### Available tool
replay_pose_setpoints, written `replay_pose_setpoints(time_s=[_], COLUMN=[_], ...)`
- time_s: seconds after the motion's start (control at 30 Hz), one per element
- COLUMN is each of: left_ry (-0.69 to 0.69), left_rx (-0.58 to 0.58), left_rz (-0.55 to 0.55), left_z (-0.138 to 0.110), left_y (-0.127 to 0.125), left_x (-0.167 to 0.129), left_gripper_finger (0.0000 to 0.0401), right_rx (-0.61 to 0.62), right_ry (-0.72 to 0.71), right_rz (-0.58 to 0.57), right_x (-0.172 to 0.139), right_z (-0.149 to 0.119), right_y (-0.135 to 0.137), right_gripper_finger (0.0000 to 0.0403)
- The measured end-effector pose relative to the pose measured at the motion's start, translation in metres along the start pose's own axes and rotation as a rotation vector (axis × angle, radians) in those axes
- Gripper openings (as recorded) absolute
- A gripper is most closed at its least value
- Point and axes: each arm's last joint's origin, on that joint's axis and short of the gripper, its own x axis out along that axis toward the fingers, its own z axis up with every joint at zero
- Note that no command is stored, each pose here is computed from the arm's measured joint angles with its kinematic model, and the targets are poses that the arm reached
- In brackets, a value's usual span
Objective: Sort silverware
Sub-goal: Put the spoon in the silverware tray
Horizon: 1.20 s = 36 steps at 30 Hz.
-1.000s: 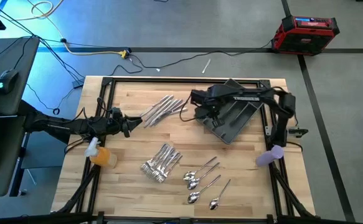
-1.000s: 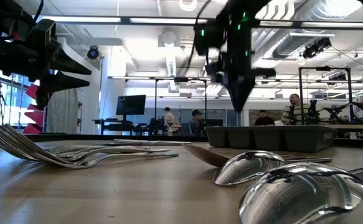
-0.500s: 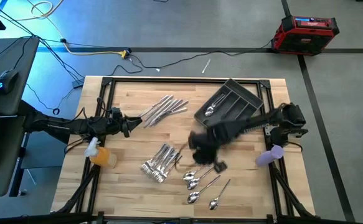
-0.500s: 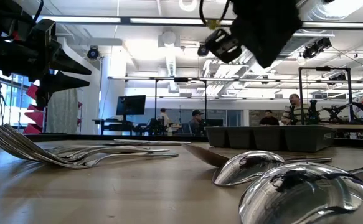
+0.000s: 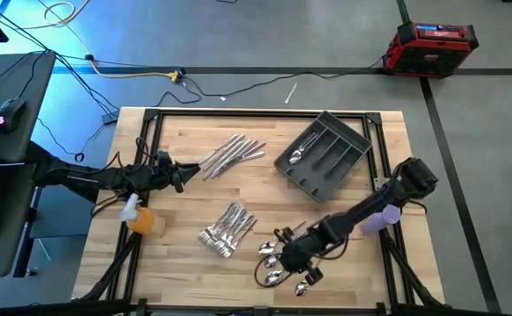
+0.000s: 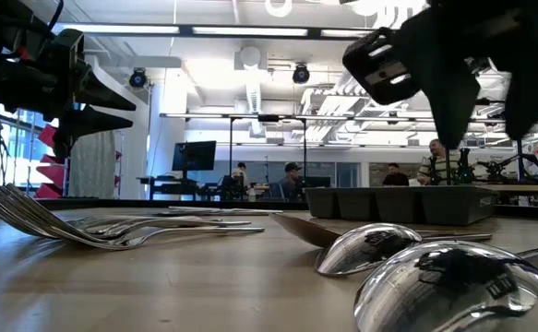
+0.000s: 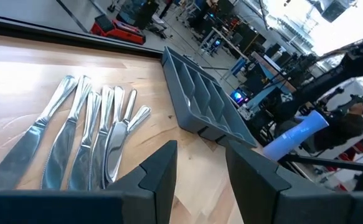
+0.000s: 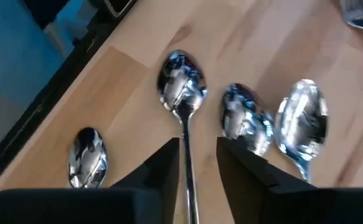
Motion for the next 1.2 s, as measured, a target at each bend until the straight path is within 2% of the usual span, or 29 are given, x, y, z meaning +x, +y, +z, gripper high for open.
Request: replay_pose_setpoints(time_s=[0.2,0.43,0.57,0.73,0.83,0.93,1.03,1.2], left_ry=[-0.014,-0.015,-0.015,-0.014,-0.014,-0.014,-0.013,-0.013], left_rx=[0.004,0.007,0.007,0.008,0.008,0.008,0.009,0.008], left_rz=[0.006,0.009,0.009,0.009,0.009,0.009,0.01,0.01], left_z=[0.001,0.001,0.001,0.001,0.001,0.001,0.0,0.001], left_y=[0.0,0.0,0.0,0.0,0.0,0.0,0.0,0.0], left_x=[0.0,0.0,0.0,0.0,0.0,0.0,0.0,0.0], left_gripper_finger=[0.0119,0.0119,0.0119,0.0119,0.0119,0.0119,0.0119,0.0119], right_rx=[0.009,0.061,0.044,0.028,-0.005,-0.034,-0.045,-0.135], right_ry=[0.067,0.102,0.119,0.122,0.151,0.197,0.196,0.293], right_rz=[-0.017,-0.011,-0.011,-0.034,0.025,0.044,-0.017,-0.157], right_x=[0.029,0.043,0.05,0.047,0.036,0.007,-0.03,-0.087], right_z=[-0.011,-0.017,-0.02,-0.018,-0.015,-0.008,-0.002,-0.018], right_y=[0.002,-0.005,-0.003,0.001,0.002,-0.006,-0.025,-0.065], right_gripper_finger=[0.0108,0.0106,0.0077,0.0011,0.0008,0.0004,0.0002,0.0001])
